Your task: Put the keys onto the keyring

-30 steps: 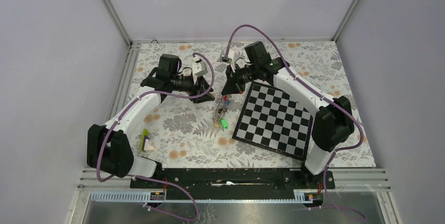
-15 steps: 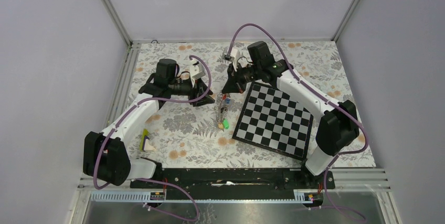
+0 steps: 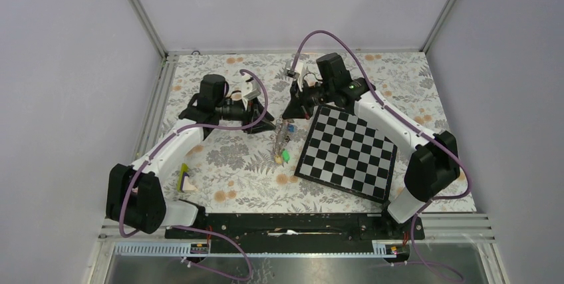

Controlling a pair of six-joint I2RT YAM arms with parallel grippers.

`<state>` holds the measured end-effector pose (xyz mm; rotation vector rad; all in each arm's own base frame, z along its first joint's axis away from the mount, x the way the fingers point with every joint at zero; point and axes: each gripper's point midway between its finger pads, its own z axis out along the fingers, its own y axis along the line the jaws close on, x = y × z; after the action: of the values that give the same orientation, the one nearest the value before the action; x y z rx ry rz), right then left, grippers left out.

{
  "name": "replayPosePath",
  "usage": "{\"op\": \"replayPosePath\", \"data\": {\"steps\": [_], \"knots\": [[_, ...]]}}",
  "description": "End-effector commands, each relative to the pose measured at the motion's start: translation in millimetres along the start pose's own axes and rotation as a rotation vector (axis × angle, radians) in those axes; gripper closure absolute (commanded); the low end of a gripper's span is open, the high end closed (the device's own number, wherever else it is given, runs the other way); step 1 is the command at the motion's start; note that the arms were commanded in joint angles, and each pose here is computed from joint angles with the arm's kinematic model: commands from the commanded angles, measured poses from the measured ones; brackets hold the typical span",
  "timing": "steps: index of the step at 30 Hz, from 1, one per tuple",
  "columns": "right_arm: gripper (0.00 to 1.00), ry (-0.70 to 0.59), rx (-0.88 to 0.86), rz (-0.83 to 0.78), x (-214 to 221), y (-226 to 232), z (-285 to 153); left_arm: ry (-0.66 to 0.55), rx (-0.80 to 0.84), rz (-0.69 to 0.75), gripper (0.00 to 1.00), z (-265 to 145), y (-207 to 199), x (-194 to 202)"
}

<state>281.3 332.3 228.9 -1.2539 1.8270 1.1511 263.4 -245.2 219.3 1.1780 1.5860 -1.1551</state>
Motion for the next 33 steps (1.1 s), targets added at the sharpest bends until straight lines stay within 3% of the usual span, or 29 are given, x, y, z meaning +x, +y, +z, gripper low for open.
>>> {"op": "replayPosePath", "data": {"steps": [1, 8, 12, 15, 17, 24, 33], "knots": [[1.0, -0.071, -0.039, -0.065, -21.6, 15.8, -10.9, -0.044, 0.053, 0.03, 0.61, 6.9, -3.0, -7.5], [1.0, -0.071, -0.056, -0.07, -18.8, 19.7, -11.6, -0.06, 0.065, -0.002, 0.63, 9.6, -1.7, -10.7], [1.0, -0.073, -0.065, -0.069, -19.4, 21.6, -11.8, -0.063, 0.073, -0.009, 0.75, 9.7, -3.5, -9.4], [1.0, -0.075, -0.071, -0.077, -19.5, 23.5, -12.4, -0.067, 0.073, -0.014, 0.77, 9.7, -3.9, -10.3], [1.0, -0.075, -0.07, -0.083, -18.9, 23.8, -12.9, -0.074, 0.077, -0.009, 0.76, 9.9, -3.9, -12.3], [1.0, -0.072, -0.074, -0.08, -18.0, 22.3, -11.0, -0.077, 0.128, -0.041, 0.6, 10.9, -13.2, -6.9], [1.0, -0.07, -0.071, -0.079, -17.8, 20.6, -10.1, -0.077, 0.17, -0.052, 0.65, 18.0, -20.4, -4.2]]}}
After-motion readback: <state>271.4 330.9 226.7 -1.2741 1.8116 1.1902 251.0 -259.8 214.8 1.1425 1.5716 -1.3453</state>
